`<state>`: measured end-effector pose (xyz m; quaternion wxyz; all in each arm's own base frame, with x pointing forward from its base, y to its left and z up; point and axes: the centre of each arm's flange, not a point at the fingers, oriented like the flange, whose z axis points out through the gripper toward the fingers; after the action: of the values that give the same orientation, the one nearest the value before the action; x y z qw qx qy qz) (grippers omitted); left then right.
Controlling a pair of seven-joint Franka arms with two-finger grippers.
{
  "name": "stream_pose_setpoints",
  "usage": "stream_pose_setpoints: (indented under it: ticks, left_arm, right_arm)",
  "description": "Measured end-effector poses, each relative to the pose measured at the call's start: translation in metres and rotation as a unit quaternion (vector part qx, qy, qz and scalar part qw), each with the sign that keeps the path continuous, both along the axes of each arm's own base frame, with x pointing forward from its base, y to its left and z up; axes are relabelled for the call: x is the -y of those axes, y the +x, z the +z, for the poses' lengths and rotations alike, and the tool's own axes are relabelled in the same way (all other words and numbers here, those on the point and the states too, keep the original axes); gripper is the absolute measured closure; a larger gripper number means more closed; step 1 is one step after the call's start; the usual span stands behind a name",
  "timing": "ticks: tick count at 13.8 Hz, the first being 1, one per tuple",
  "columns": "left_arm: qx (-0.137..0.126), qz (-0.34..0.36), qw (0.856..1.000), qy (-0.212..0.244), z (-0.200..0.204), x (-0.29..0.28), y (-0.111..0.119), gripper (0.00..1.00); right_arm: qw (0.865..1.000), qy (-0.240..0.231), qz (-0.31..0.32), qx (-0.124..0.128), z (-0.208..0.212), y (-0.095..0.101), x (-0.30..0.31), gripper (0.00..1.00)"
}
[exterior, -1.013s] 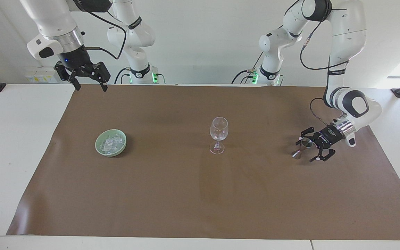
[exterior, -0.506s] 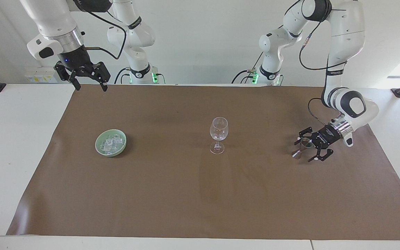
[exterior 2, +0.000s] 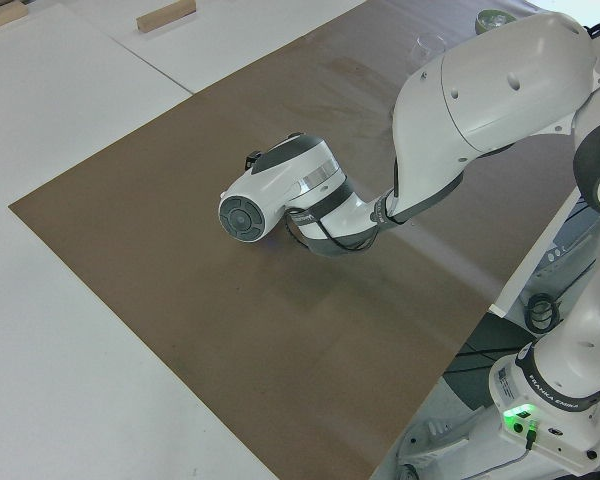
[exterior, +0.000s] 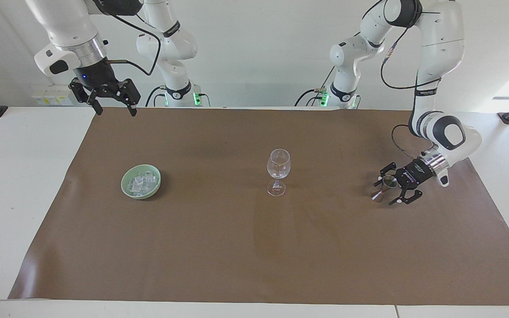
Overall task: Pour wine and add ice with both arms
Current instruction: 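Close the left gripper on the silver bottle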
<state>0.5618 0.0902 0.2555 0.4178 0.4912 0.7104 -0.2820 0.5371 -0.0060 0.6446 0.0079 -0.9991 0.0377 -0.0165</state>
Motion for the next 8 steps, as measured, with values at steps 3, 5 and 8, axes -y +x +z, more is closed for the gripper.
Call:
stream_pose_setpoints:
  ticks: [3,5,8]
  left_arm:
    - [0.000,0.000,1.000,0.000,0.0000,0.0002,0.0000,0.24]
    - [0.000,0.000,1.000,0.000,0.0000,0.0003,0.0000,0.29]
    - [0.000,-0.001,1.000,-0.001,-0.0001,0.0004,-0.0001,0.30]
  right_arm:
    - [1.000,0.000,0.000,0.000,0.0000,0.0000,0.0000,0.00]
    - [1.000,0.000,0.000,0.000,0.0000,0.0000,0.0000,0.00]
    - [1.000,0.000,0.000,0.000,0.0000,0.0000,0.0000,0.00]
